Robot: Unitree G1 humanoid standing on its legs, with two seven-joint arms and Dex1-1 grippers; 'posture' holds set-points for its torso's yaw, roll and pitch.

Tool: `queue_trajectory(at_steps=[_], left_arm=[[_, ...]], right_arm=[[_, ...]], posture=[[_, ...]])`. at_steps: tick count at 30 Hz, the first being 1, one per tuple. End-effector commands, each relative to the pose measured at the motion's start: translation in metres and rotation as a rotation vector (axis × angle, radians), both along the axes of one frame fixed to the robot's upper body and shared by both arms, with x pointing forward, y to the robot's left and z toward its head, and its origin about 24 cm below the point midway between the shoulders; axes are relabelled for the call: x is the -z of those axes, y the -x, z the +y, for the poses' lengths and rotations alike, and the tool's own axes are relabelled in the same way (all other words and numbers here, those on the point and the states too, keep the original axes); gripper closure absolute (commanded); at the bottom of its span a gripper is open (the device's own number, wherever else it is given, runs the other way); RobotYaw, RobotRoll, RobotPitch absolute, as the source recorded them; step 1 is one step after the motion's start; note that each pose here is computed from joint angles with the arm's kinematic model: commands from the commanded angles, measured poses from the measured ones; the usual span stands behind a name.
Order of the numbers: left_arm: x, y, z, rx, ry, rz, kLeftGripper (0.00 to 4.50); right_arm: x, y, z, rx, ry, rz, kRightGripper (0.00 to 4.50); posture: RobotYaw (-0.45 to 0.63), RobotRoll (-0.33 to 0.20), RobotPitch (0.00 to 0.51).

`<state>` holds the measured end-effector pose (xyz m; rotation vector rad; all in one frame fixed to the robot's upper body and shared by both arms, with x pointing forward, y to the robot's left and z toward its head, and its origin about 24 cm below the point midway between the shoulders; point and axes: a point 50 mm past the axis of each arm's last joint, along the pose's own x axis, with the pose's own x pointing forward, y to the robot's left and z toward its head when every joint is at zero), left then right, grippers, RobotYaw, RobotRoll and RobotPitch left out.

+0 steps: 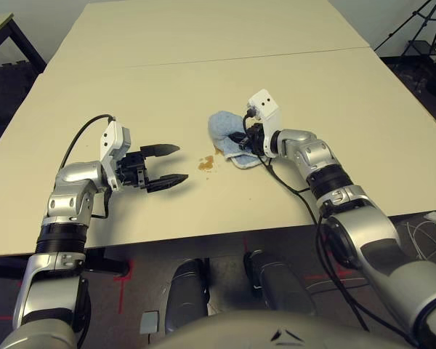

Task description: Wipe the water off the table with a rag.

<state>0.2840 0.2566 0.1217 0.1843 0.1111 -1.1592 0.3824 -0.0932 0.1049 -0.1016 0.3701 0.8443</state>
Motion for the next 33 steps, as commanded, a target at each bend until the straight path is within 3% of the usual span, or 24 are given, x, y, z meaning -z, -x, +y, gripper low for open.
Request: queue_trajectory(at_steps=[1,12,23,30,33], left_arm=[[0.000,0.001,0.008,-0.013,-0.018,0.003,0.00],[0.000,-0.002,0.005,-0.005,-0.014,0.002,0.00],[-0.001,-0.003,0.008,-0.001,-0.025,0.006,0.00],[-0.002,-0.005,0.010,-0.001,-0.031,0.009,0.00],[0.000,-0.002,0.014,0.000,-0.046,0.022,0.00]], right_arm=[[0.015,-0.002,-0.040,0.095,0.113,0.045,4.48],[-0.006,-0.009,-0.107,0.220,0.233,-0.016,4.48],[-0.019,0.003,-0.171,0.341,0.329,-0.031,4.48],[-0.032,0.002,-0.162,0.307,0.122,-0.004,4.48],[-0.055,0.006,-0.147,0.223,-0.011,0.006,4.48]], posture=[[-0.15,0.000,0.156],[-0.16,0.000,0.159],[-0.18,0.000,0.159],[-0.18,0.000,0.162],[-0.18,0.000,0.162]])
